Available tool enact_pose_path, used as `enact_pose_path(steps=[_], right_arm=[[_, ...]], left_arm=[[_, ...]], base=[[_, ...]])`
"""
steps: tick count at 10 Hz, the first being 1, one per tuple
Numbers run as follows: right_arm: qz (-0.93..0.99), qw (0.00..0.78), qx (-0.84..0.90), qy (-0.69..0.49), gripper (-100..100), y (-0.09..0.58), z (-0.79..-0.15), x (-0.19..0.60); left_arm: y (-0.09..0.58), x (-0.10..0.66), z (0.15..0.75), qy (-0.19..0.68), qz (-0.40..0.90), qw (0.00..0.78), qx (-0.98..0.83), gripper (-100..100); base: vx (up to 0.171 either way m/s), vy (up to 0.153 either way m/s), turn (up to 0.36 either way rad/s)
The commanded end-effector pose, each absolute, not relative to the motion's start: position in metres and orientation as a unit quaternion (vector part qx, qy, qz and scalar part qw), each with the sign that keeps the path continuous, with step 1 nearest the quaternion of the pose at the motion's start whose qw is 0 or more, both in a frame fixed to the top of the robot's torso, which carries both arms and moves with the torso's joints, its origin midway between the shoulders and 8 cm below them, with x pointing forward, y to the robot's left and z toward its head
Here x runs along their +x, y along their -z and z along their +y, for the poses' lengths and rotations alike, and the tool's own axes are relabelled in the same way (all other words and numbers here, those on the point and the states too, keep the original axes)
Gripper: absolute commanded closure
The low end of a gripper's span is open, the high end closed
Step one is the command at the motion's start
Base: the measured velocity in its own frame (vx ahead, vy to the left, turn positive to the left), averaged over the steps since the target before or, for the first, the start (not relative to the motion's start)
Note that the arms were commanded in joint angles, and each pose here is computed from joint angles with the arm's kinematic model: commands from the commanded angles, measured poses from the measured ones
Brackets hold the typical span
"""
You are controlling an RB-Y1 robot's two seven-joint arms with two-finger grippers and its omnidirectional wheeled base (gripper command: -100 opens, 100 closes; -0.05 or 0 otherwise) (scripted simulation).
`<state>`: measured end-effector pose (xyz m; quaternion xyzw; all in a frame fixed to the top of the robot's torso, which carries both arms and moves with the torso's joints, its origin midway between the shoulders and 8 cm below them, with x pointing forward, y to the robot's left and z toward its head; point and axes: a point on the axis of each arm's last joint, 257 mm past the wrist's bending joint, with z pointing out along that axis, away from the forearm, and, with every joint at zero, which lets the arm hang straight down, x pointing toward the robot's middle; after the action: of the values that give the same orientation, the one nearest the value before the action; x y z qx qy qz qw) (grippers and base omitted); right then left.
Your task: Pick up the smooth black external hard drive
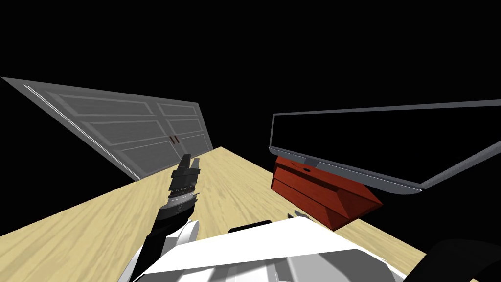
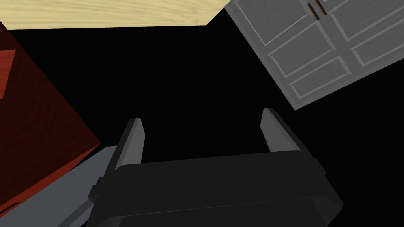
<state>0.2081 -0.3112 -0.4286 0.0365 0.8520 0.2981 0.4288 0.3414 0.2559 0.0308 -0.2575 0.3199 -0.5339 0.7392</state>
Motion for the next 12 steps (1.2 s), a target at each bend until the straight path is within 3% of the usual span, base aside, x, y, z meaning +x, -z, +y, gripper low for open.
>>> enact_pose_path(steps=[1, 6, 10, 12], right_arm=[[0.875, 0.401, 0.02, -0.27, -100, 0.446, -0.336, 0.186], [0.904, 0.362, 0.012, -0.229, -100, 0.47, -0.374, 0.15], [0.951, 0.272, -0.028, -0.145, -100, 0.498, -0.453, 0.071], [0.947, 0.28, -0.033, -0.155, -100, 0.494, -0.442, 0.079]], left_arm=[[-0.031, 0.341, 0.256, 0.534, 0.32, 0.739, -0.257, 0], [-0.031, 0.341, 0.256, 0.534, 0.32, 0.739, -0.257, 0], [-0.031, 0.341, 0.256, 0.534, 0.32, 0.739, -0.257, 0], [-0.031, 0.341, 0.256, 0.534, 0.32, 0.739, -0.257, 0]], base=[[0.048, 0.005, 0.197], [0.054, -0.008, 0.07], [0.105, -0.041, 0.209], [0.094, -0.061, 0.062]])
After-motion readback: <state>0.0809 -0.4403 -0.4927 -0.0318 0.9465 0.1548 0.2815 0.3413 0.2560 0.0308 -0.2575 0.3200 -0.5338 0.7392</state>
